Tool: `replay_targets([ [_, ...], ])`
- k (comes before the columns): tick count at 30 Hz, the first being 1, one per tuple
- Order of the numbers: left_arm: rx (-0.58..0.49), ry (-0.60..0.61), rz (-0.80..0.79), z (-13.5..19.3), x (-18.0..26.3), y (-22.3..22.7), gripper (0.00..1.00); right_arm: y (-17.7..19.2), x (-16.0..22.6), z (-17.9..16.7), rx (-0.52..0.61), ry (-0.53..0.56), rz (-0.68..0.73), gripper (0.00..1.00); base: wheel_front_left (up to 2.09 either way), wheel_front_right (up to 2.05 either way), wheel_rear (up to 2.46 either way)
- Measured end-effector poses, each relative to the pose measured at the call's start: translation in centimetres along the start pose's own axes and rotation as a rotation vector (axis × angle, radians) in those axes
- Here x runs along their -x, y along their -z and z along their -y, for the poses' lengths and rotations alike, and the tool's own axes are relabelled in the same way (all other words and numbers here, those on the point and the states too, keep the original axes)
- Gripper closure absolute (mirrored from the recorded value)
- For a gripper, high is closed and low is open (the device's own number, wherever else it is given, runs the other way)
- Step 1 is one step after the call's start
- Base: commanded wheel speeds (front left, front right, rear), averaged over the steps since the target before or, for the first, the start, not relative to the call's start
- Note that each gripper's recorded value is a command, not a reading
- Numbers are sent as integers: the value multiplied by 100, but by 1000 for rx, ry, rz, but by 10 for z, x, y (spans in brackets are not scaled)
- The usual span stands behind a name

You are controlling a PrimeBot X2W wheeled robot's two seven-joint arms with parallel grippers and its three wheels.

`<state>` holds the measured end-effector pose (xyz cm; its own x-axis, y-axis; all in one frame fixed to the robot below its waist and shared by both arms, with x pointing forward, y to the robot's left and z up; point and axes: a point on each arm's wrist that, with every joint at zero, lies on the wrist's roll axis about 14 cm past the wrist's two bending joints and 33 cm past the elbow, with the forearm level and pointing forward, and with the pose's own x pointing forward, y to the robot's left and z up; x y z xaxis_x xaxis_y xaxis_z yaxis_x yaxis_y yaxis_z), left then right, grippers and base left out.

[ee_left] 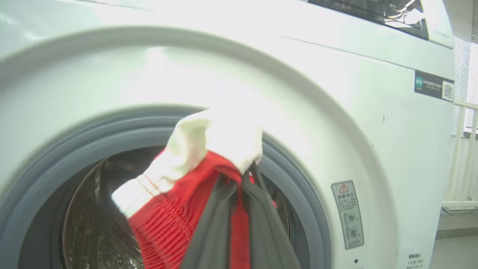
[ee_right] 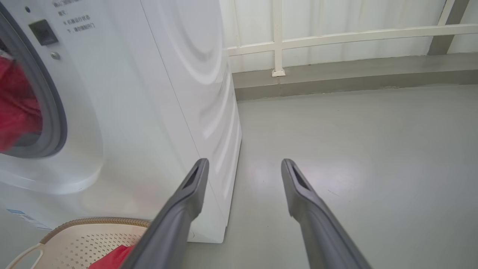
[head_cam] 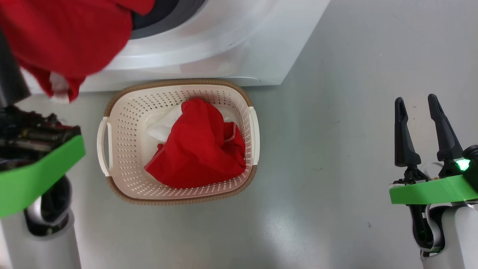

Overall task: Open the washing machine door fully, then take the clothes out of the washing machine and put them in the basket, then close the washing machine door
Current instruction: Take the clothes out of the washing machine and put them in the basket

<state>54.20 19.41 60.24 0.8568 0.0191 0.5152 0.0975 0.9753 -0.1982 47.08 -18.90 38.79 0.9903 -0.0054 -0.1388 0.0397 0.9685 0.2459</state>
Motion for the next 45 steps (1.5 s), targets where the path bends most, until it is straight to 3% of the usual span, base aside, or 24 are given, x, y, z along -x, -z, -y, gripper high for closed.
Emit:
replay_targets([
  [6,10,20,35,8,4,-11,100,2,0,1,1,2,-4,0,0,0,0],
  [20,166,-79,-497,3,94,149,100,15,-3,7,5,15,-33,0,0,0,0],
  [32,164,-112,-839,2,167,244,100,32,-14,14,10,25,-56,0,0,0,0],
  [45,121,-50,-1136,14,232,314,100,56,-23,19,13,29,-97,0,0,0,0],
])
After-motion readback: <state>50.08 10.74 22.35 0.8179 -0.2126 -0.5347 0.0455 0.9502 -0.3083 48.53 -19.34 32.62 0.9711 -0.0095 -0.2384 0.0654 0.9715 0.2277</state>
